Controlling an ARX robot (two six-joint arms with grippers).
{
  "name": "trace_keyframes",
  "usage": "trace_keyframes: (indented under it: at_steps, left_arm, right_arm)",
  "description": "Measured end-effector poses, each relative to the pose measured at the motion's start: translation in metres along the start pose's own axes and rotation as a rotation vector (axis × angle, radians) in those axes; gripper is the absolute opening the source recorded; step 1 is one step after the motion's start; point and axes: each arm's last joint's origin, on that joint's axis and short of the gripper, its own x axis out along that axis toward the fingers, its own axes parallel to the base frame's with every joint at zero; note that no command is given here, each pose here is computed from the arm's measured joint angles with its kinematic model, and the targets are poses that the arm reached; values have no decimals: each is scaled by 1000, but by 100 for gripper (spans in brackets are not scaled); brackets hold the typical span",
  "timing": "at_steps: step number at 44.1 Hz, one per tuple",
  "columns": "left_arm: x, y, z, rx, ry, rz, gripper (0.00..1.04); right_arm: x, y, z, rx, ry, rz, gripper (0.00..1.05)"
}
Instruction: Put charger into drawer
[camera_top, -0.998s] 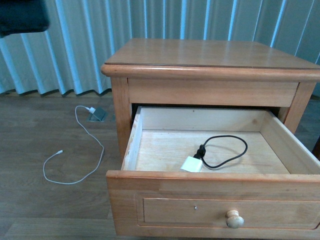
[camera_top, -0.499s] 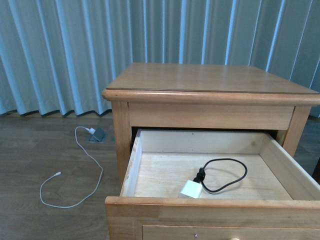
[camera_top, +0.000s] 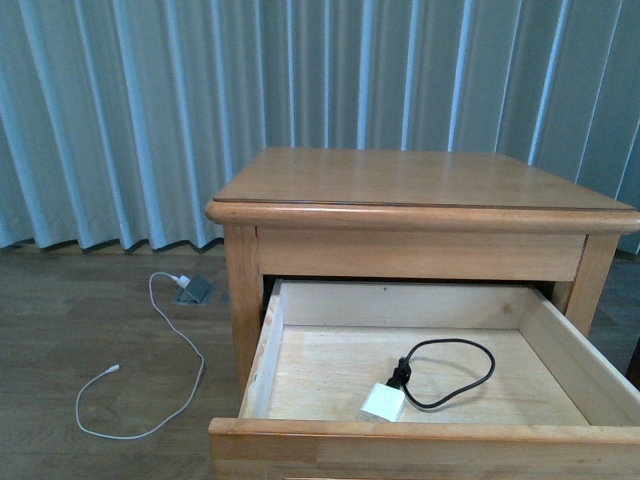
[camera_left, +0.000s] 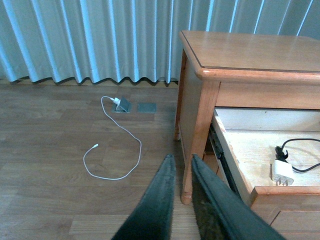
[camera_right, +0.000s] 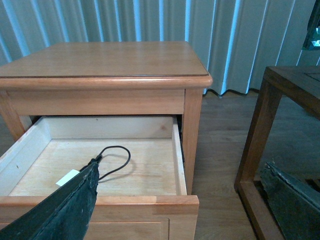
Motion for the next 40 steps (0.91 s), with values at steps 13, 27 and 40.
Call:
trace_keyframes:
  at_steps: [13,27,40]
  left_arm:
    - [-6,12,-15,8,-1,5,4]
    - [-13,27,-29,9,-3,11,4]
    - [-23,27,-40,10,-8,10,4]
  right_arm:
    - [0,0,0,0,0,0,96]
    - [0,0,0,0,0,0,96]
    - [0,0,0,0,0,0,96]
